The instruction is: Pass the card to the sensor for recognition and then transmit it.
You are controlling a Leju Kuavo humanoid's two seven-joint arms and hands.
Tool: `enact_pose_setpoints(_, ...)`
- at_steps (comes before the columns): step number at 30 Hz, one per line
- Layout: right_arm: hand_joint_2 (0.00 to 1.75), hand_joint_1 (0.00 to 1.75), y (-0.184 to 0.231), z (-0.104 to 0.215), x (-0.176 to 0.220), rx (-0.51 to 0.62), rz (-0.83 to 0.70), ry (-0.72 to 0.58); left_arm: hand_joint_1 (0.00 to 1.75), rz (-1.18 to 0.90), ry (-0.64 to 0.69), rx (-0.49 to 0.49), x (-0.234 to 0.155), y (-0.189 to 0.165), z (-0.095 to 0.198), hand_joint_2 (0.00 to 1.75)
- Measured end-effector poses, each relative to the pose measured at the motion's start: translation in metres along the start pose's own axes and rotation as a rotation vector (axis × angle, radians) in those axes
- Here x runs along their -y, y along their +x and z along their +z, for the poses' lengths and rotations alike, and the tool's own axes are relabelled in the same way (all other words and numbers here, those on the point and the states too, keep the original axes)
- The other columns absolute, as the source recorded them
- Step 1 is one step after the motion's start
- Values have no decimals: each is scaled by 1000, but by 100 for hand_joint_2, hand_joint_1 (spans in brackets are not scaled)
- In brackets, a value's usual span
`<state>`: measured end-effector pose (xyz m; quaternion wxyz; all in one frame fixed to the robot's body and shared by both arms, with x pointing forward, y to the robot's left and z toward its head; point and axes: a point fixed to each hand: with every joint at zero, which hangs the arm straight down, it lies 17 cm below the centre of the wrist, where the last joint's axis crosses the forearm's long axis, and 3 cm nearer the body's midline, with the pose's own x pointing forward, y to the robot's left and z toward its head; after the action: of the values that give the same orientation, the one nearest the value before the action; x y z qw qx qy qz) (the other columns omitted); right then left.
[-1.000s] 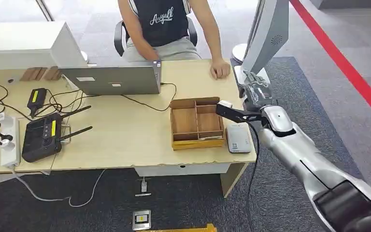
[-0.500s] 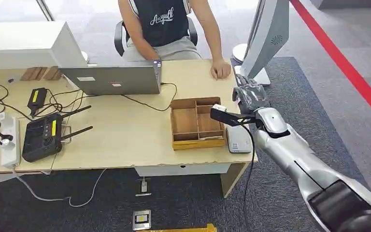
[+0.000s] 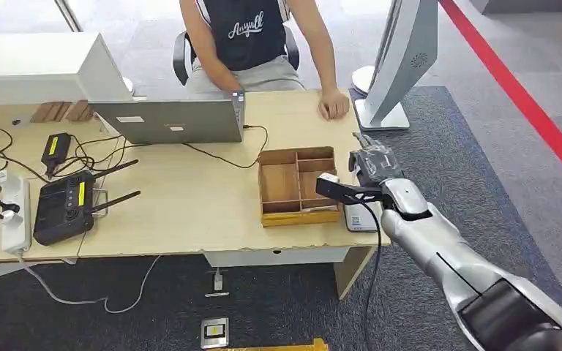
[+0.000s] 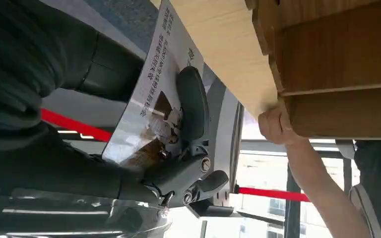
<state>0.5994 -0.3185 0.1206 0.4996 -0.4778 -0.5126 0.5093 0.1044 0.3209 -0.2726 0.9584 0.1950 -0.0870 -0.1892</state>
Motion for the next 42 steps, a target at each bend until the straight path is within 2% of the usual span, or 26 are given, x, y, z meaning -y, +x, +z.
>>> enact_pose_setpoints(24, 175, 175, -22, 15, -38, -59, -30, 80, 0, 0, 1, -6, 0, -1, 0, 0)
enact_pose_setpoints(42, 175, 175, -18, 31, -69, -58, -69, 130, 0, 1, 5, -14, 0, -2, 0, 0)
